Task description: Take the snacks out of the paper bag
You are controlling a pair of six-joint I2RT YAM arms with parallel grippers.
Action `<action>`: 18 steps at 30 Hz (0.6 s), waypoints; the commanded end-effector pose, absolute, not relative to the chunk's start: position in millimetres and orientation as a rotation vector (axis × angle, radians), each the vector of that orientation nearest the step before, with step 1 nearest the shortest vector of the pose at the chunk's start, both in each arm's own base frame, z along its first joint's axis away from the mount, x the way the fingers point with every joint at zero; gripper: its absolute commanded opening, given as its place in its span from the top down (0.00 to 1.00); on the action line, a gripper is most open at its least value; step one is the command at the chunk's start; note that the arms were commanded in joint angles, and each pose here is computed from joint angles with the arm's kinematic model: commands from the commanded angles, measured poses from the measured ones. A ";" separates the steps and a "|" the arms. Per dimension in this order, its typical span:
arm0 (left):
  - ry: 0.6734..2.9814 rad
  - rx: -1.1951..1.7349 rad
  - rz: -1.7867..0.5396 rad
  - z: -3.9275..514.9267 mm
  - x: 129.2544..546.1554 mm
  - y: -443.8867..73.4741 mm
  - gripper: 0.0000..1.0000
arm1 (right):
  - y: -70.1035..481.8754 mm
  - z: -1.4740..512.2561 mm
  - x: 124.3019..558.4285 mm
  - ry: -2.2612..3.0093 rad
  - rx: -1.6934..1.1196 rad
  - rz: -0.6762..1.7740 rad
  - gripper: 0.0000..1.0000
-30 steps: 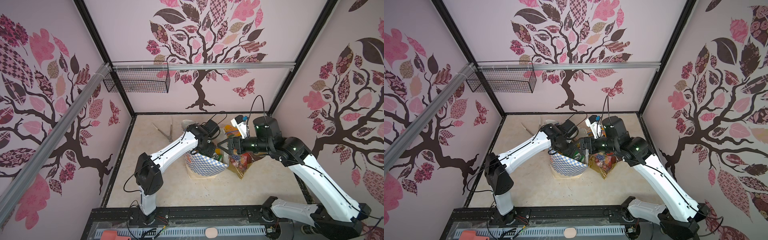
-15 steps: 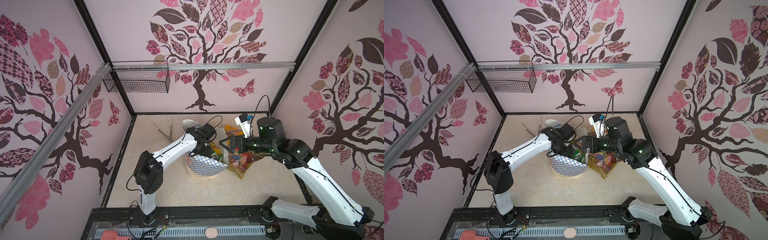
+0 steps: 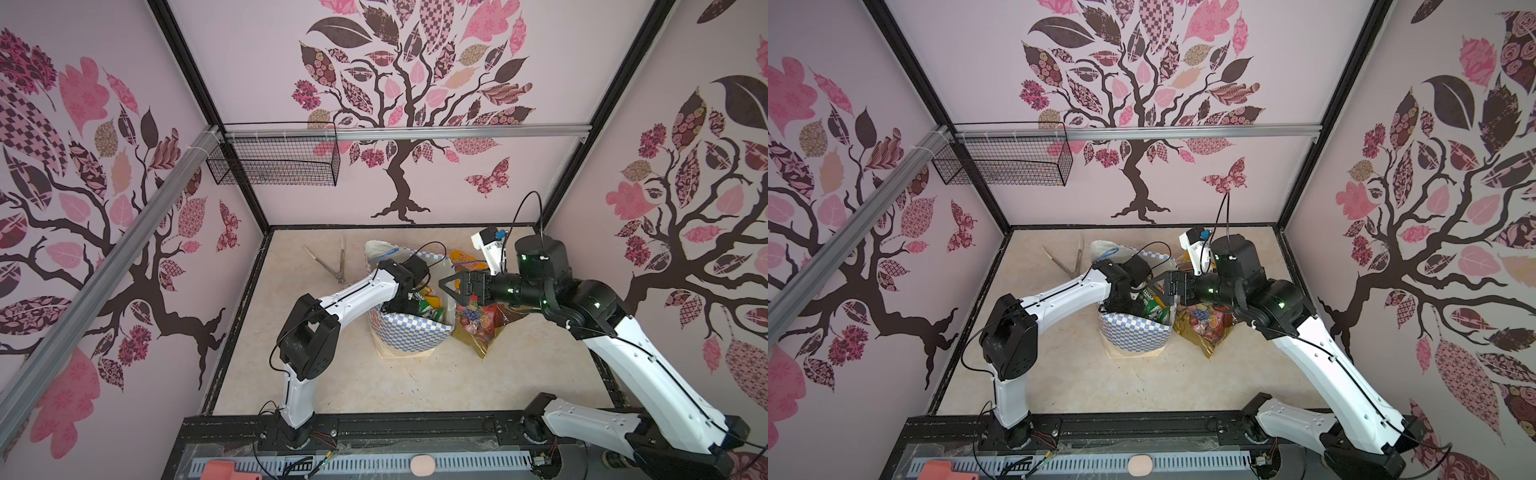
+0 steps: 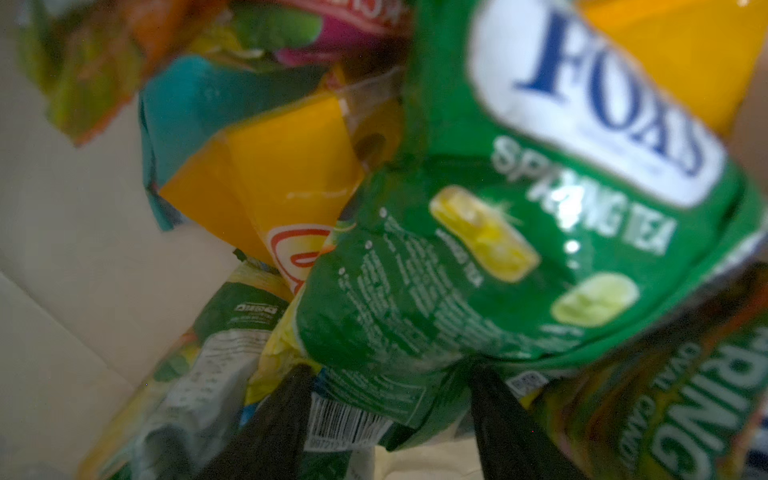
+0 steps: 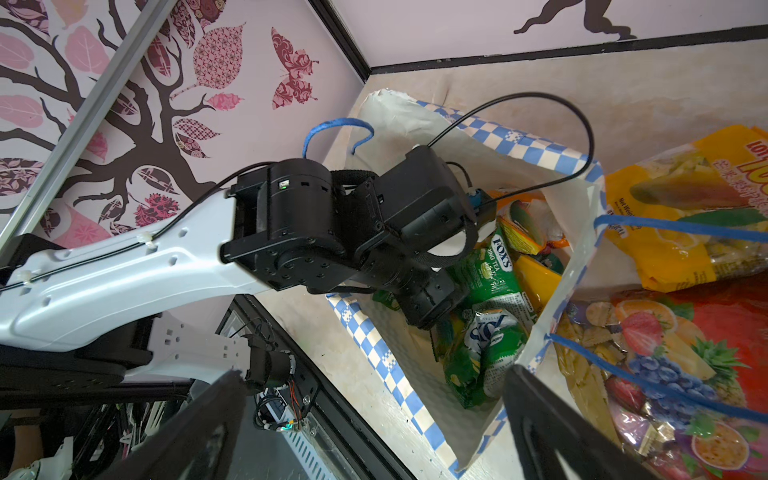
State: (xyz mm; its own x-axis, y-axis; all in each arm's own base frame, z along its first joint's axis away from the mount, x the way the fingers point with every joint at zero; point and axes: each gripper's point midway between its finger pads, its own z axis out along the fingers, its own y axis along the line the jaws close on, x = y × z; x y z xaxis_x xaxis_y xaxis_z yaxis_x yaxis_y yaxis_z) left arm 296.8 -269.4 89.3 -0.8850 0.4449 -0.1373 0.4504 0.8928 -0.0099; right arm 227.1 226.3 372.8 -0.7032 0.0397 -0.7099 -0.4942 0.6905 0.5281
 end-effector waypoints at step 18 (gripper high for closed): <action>2.649 0.646 -0.245 181.3 309.9 -274.6 1.00 | 217.8 385.4 231.1 2.108 -0.286 0.931 0.00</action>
